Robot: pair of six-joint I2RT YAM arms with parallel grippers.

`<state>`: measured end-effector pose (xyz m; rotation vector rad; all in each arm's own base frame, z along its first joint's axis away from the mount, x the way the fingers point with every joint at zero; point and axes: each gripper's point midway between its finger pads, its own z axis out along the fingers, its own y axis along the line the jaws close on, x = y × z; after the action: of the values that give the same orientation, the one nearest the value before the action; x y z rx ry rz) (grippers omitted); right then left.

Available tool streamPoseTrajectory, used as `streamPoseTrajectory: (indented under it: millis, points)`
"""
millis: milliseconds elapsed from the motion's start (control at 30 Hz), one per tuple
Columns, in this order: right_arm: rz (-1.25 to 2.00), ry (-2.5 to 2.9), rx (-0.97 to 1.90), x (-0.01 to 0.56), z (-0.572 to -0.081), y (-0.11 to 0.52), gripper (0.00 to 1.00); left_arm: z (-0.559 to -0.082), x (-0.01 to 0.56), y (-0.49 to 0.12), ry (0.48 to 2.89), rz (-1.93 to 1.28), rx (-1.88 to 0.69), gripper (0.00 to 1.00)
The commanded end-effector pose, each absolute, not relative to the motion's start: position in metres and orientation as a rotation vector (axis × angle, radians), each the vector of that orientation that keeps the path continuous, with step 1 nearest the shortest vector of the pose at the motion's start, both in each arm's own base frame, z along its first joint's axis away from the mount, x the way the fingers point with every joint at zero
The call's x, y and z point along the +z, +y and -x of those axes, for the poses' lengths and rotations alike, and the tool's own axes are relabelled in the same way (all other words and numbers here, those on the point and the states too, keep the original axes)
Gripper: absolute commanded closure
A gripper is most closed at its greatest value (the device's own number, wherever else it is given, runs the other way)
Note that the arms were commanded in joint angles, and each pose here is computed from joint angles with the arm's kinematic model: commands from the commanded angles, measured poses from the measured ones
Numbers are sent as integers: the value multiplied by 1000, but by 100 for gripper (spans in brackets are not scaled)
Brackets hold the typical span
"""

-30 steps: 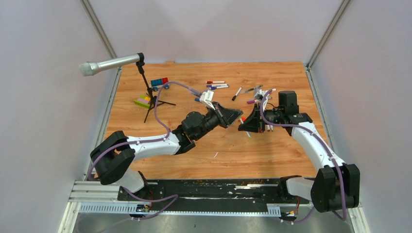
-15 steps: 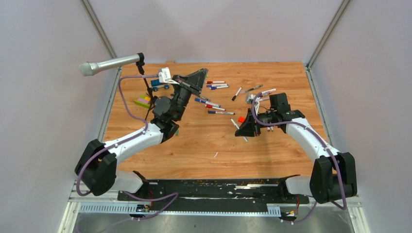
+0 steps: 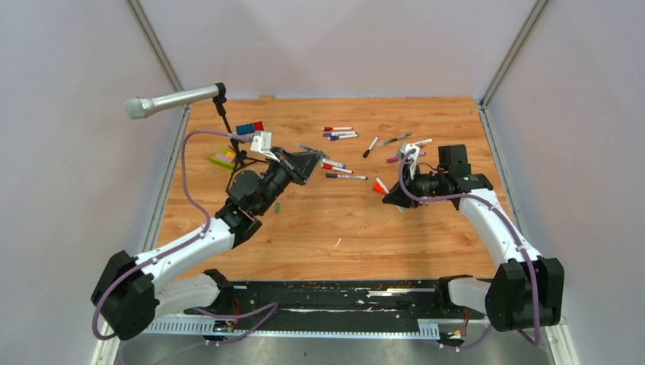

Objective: Open the pen caps
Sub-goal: Open the pen cap from the pen, then place the pen at the center of the board.

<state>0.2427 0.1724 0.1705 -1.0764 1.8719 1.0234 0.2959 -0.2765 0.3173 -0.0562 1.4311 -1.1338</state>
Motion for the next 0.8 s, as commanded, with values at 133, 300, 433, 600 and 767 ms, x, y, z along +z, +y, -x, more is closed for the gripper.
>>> streamPoseTrajectory:
  millis: [133, 300, 433, 600, 767]
  points:
    - [797, 2032, 615, 161, -311, 107, 100, -251, 249, -248, 1704, -122, -970, 100]
    - [532, 2142, 402, 146, -339, 58, 100, -233, 205, -224, 1812, -110, -891, 100]
    - [367, 2202, 282, 134, -350, 27, 99, -222, 175, -212, 1877, -78, -869, 100]
    - [246, 2290, 189, 113, -357, 2, 97, -215, 150, -201, 1929, -47, -838, 100]
    - [178, 2374, 191, 92, -357, -7, 95, -214, 141, -196, 1954, -42, -803, 100]
